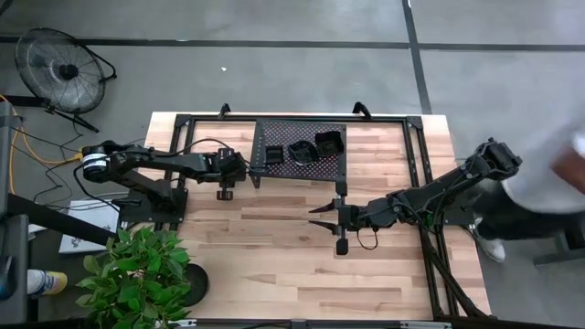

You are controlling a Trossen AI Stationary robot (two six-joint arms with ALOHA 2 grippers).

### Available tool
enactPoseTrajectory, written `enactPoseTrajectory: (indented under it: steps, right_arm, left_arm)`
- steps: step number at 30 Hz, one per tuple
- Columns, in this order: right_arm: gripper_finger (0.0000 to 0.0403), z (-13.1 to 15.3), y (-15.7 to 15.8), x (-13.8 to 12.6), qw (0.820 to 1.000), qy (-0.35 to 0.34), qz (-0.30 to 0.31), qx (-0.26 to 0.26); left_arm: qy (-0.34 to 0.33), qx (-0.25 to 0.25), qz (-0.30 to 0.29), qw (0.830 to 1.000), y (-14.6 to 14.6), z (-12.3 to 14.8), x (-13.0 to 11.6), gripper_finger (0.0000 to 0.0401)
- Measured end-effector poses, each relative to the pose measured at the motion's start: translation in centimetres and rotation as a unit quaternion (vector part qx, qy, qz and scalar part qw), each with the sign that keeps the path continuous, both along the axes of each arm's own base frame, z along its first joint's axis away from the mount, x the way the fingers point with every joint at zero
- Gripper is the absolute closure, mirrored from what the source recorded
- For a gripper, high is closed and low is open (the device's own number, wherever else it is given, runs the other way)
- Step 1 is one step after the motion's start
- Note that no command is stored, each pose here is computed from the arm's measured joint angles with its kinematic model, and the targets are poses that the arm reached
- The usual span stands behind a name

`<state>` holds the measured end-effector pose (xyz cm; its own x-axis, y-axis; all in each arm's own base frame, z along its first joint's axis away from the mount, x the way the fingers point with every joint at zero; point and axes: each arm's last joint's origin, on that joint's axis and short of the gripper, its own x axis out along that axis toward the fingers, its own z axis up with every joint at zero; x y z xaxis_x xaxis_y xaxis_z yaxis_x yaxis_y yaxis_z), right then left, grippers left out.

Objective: Pick & Place Mini shaped plates
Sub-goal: Stack the square plate on the square plates on the shelf

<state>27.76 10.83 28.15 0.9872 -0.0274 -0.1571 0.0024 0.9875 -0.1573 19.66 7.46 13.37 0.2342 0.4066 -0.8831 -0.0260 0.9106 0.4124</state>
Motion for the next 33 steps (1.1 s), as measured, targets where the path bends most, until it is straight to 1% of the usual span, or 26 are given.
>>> enactPoseTrajectory:
  steps: [4,10,15,21,24,28,33]
  right_arm:
    - [0.0300,0.0,0.0,0.0,1.000,0.000,0.000,0.000]
    - [0.0300,0.0,0.0,0.0,1.000,0.000,0.000,0.000]
    - [0.0300,0.0,0.0,0.0,1.000,0.001,0.004,0.000]
    - [0.0300,-0.1,0.1,0.0,1.000,0.004,0.011,0.000]
    - [0.0300,-0.1,0.1,0.0,1.000,0.005,0.010,0.000]
    - [0.0300,-0.1,0.1,0.0,1.000,0.006,0.010,0.000]
    - [0.0300,-0.1,0.1,0.0,1.000,0.007,0.009,0.007]
  left_arm:
    - [0.000,0.000,0.000,1.000,0.0,0.0,0.0,0.0301]
    - [0.000,0.001,0.000,1.000,0.0,0.0,0.0,0.0355]
    - [0.006,0.017,0.009,1.000,0.2,-0.1,-0.1,0.0394]
    - [0.014,0.017,0.005,1.000,0.1,-0.1,-0.2,0.0396]
    - [0.030,0.010,0.005,1.000,0.0,0.2,-0.3,0.0398]
    - [0.036,0.009,0.008,0.999,0.1,1.3,-0.2,0.0398]
    - [0.045,0.034,0.021,0.998,0.2,2.9,-0.4,0.0398]
